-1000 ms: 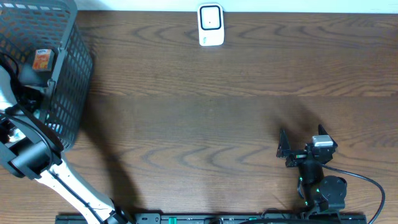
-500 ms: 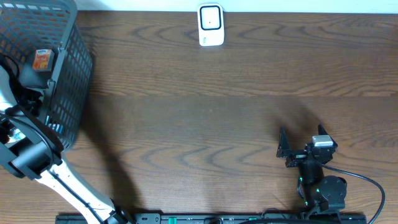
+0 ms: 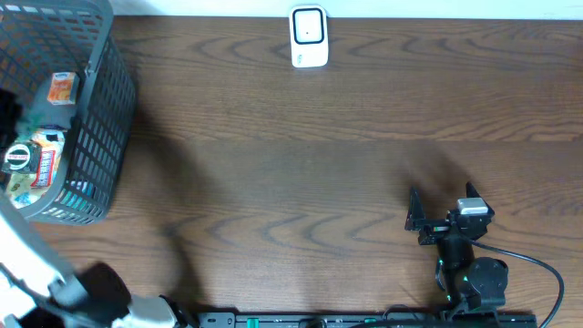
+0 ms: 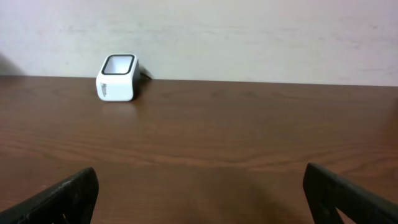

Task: Scan the item barcode
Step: 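Grasp the light-green wet-wipe pack in the basket with the left gripper, then carry the green pack to the scanner and release it in front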

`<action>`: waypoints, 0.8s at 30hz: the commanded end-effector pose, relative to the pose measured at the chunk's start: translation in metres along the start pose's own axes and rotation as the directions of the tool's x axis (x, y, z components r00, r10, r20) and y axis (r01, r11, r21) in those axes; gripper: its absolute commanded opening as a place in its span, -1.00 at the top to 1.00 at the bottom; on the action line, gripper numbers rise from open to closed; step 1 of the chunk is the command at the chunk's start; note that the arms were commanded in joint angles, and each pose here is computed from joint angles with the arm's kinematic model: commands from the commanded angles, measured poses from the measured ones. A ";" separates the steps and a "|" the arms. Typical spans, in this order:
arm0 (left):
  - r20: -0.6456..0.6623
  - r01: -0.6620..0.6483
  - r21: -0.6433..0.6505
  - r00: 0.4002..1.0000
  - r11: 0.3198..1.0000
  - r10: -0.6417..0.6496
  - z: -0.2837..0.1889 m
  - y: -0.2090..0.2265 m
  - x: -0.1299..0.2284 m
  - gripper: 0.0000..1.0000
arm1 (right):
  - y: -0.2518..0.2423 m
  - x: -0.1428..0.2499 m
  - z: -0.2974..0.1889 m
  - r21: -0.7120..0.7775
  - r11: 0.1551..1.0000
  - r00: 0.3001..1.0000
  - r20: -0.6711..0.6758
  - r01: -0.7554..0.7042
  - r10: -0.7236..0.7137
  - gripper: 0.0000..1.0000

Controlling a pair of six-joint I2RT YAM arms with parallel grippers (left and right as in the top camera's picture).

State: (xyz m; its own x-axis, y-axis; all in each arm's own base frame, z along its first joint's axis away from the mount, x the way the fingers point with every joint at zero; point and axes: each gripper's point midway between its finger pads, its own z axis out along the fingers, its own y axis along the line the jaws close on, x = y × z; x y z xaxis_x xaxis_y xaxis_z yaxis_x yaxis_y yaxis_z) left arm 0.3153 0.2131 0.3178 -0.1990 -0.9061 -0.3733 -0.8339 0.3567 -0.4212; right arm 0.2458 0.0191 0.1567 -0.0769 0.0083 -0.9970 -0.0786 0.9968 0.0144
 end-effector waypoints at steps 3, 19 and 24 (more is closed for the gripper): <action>0.229 -0.040 0.243 0.973 0.969 -0.018 -0.095 -0.034 -0.011 0.42 | -0.003 0.001 0.000 0.013 1.000 1.000 -0.001 0.000 0.000 -0.99; 0.137 -0.386 0.536 0.917 0.751 0.374 -0.121 -0.148 0.110 0.42 | -0.003 0.001 0.000 0.013 1.000 1.000 -0.001 0.000 0.000 -0.98; 0.000 -0.545 0.551 0.758 0.632 0.653 -0.062 -0.185 0.198 0.42 | -0.003 0.001 0.000 0.013 1.000 1.000 -0.001 0.000 0.000 -0.99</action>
State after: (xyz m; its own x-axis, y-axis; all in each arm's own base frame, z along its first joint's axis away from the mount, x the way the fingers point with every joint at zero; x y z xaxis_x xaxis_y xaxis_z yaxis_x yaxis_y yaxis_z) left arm 0.3775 -0.0071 0.4070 -0.5623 -0.5960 -0.5732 -0.2348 0.7797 -0.5804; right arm 0.2458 0.0191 0.1567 -0.0769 0.0083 -0.9970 -0.0786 0.9968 0.0144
